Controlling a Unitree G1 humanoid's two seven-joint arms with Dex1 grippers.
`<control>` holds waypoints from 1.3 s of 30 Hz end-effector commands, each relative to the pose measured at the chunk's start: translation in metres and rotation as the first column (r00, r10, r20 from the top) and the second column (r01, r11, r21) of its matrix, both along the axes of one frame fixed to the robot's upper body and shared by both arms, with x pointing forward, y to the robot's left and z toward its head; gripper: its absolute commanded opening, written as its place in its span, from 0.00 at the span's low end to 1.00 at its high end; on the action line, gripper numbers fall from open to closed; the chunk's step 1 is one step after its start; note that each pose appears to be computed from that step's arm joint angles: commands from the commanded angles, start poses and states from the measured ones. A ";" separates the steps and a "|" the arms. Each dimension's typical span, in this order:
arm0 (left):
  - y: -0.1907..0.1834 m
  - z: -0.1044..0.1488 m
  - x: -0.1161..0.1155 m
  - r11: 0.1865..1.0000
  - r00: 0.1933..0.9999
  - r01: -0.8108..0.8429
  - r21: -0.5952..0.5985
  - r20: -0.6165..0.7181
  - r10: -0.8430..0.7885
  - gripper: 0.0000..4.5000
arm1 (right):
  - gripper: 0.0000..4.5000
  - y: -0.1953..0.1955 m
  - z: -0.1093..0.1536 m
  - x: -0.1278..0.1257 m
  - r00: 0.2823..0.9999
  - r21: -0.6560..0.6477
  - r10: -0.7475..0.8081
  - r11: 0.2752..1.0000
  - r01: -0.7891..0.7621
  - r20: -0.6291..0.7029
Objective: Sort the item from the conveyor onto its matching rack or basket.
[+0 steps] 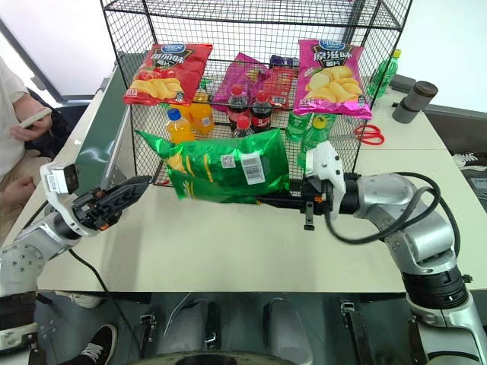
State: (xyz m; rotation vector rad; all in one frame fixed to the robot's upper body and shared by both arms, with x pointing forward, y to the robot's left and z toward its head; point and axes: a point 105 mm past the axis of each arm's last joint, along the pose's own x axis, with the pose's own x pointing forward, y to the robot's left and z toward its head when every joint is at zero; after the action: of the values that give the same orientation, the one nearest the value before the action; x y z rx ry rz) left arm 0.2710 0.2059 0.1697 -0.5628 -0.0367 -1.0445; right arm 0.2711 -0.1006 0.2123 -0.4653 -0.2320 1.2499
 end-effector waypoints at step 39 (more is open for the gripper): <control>-0.030 0.012 0.039 0.731 0.696 -0.644 0.226 0.571 0.436 0.64 | 0.03 -0.017 0.052 0.153 0.201 0.112 -0.506 0.522 0.846 0.839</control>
State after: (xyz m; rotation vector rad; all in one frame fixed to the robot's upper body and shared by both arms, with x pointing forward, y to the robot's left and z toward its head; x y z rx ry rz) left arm 0.3132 0.1783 0.1743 0.1126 -0.3666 -0.5337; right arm 0.4247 -0.1195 0.2464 -1.3620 -0.4324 0.0568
